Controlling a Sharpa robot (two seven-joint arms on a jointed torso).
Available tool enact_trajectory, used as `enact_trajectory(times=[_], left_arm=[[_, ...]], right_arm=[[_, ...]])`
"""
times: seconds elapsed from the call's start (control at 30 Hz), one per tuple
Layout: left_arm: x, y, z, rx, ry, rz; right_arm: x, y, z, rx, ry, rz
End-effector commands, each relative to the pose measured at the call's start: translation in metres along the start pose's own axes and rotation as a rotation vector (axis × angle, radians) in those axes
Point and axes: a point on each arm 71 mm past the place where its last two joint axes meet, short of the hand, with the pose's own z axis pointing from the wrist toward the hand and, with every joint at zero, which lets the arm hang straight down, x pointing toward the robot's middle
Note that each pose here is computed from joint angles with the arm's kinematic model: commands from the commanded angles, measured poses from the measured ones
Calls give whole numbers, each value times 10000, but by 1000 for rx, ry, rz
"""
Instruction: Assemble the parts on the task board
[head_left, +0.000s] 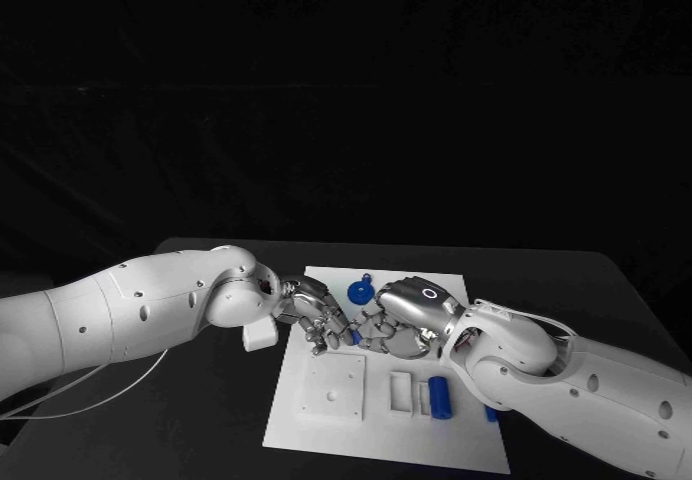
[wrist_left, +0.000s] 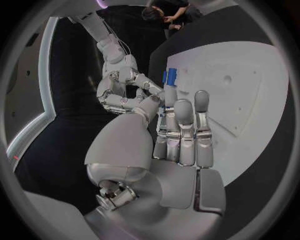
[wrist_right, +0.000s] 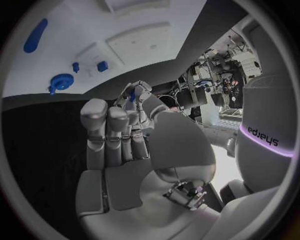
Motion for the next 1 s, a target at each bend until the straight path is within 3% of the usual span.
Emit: enact_trajectory(times=[0.03,1.0], left_arm=[[19,-49,-4,29,28,-13],[-3,-54,-3,43,30,-28]], right_arm=[[14,15,5,-10,10,-18],[30,8,6,-6,13,-11]])
